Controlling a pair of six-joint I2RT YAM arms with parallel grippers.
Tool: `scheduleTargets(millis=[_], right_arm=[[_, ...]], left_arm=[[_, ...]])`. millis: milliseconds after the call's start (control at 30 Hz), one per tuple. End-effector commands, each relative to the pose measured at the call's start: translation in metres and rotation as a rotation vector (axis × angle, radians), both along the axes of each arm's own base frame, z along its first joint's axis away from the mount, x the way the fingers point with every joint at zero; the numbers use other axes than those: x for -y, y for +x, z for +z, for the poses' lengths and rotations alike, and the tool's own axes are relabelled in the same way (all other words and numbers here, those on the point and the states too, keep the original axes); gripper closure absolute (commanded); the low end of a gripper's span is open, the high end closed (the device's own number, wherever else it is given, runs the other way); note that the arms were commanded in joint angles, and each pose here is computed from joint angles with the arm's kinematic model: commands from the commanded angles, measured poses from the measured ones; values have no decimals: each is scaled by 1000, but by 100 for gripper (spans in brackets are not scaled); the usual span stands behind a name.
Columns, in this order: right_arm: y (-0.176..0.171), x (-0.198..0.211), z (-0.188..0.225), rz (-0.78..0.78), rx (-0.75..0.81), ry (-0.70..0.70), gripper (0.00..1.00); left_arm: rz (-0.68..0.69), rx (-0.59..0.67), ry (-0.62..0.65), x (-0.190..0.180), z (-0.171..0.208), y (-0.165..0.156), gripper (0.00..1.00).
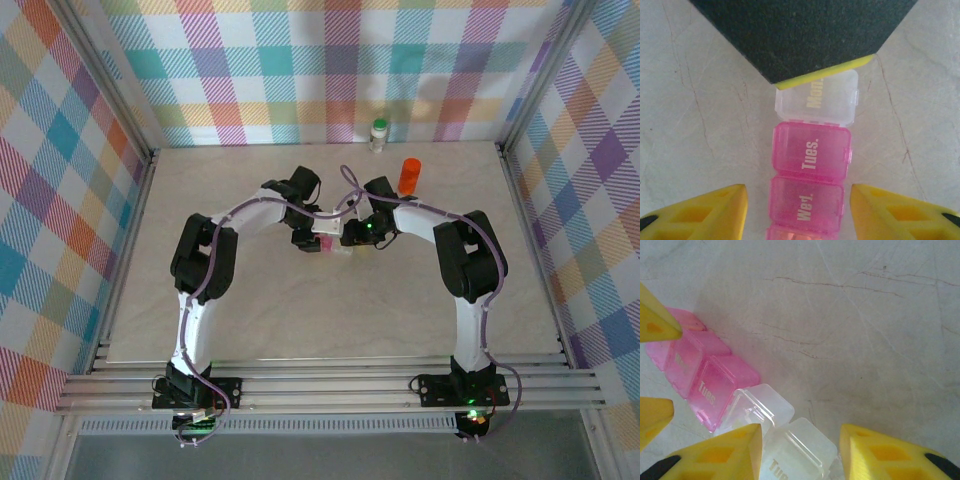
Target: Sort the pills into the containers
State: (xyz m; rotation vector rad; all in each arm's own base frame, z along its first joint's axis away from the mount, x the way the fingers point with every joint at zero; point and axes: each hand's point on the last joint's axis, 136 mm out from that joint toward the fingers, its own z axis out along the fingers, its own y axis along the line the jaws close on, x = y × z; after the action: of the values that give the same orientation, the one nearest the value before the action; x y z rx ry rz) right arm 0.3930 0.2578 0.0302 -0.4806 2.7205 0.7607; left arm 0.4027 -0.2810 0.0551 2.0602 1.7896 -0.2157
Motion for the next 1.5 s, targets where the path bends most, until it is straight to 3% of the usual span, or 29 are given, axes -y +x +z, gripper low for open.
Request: scheduleTargets(millis=[0,733,933,1200,1300,1467], right_arm=[[-36,30,-58,2,-160,-179,57],[-37,31,-60,7,-167,-187,57],[-36,34,-63,2,-165,-210,58],[-37,45,-70,-9,-155,-298,58],[-39,50,-74,2,-146,-362,58],[-39,53,-76,2,-138,-414,58]], left_arm=[[-57,-32,13,5,-5,-8,44],[-45,10,89,-1,-24,0,48],[-46,-25,93,-3,-20,-9,58],[-23,-92,143,-16,-19,-18,59],[-2,-143,130,-16,-12,-22,63],[28,-214,106,-14,-1,-31,61]])
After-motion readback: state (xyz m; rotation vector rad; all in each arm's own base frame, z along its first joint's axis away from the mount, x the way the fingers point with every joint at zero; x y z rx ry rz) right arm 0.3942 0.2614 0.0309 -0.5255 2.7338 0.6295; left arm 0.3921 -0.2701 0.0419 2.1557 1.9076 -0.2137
